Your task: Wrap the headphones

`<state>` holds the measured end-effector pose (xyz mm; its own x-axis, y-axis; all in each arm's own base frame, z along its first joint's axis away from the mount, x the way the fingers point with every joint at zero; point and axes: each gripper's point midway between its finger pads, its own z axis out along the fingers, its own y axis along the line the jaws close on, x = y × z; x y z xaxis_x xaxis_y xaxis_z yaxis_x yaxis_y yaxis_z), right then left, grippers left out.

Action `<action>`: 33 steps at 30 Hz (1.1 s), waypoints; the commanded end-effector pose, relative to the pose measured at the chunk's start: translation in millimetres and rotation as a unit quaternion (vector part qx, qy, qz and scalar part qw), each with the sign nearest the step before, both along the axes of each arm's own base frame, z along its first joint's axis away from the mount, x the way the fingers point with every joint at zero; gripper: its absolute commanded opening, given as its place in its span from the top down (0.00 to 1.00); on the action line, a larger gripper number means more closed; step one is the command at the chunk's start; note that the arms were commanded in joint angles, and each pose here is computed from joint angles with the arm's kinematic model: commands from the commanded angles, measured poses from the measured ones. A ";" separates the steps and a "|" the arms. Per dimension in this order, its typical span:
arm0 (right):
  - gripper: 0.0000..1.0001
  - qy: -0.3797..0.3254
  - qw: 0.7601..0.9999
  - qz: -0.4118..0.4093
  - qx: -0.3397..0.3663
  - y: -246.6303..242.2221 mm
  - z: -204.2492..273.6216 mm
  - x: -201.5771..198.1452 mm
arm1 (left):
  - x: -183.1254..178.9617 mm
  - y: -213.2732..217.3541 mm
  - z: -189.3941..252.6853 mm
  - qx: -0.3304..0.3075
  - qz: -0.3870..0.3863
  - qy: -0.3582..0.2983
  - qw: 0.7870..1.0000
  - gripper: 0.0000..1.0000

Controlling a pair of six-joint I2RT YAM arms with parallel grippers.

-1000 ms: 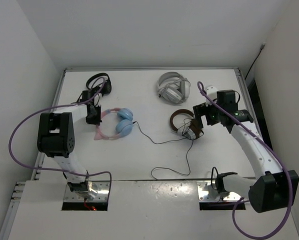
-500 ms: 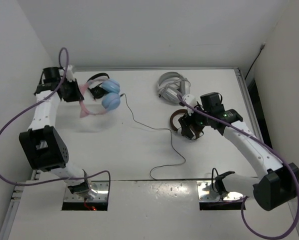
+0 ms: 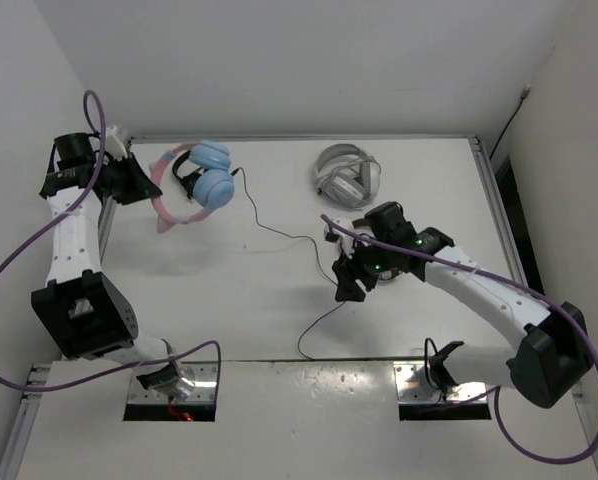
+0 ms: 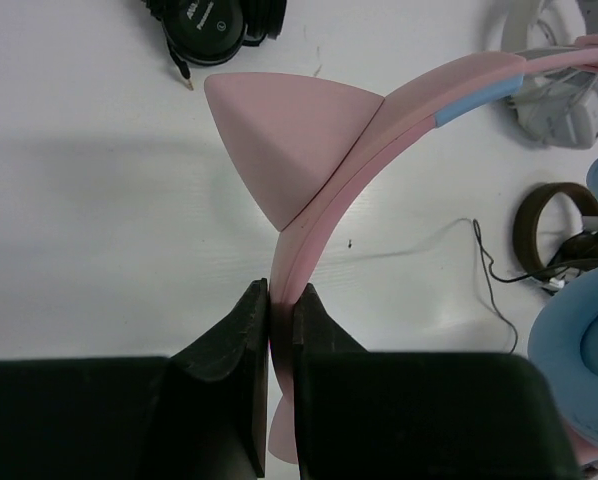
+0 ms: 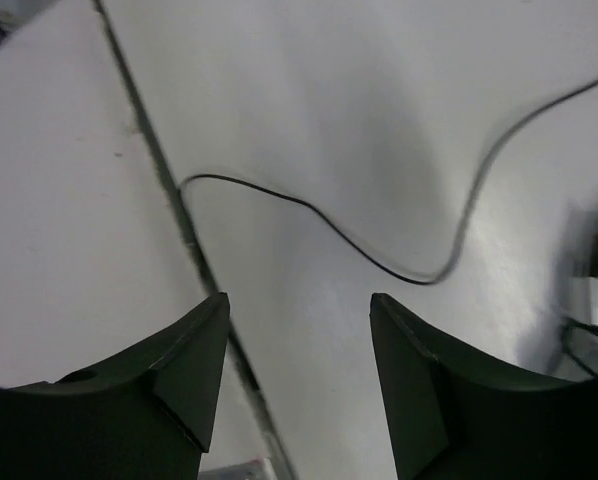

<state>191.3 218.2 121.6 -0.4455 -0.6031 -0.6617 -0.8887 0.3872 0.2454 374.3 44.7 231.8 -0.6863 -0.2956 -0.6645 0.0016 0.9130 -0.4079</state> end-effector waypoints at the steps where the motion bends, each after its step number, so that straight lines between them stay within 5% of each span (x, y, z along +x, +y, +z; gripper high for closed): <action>1: 0.42 0.079 0.995 0.001 0.057 27.5 2.9 -19.1 | 10.2 -6.3 46.5 -0.049 0.002 -0.056 0.997 1.00; 3: 0.48 0.131 0.989 -0.042 0.063 32.0 -2.7 -22.4 | 12.3 -2.9 59.5 -0.052 0.013 -0.073 0.996 1.00; 6: 0.44 0.139 0.983 -0.099 0.061 33.5 -12.0 -11.1 | 11.7 -3.9 73.9 -0.049 0.017 -0.096 0.994 1.00; 14: 0.38 0.016 0.971 -0.239 0.002 20.8 -26.0 90.2 | 2.6 -16.1 75.4 -0.061 -0.012 -0.103 0.993 1.00; 33: 0.37 0.023 0.977 -0.213 -0.008 45.3 -74.7 96.5 | 0.9 -18.9 78.8 -0.083 -0.031 -0.102 0.991 1.00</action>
<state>282.8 254.5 47.5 -0.7100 -0.3717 -0.5980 -0.6205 0.7318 0.2818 375.8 32.9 273.0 -0.6236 -0.3624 -0.6926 0.0634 0.8596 -0.5069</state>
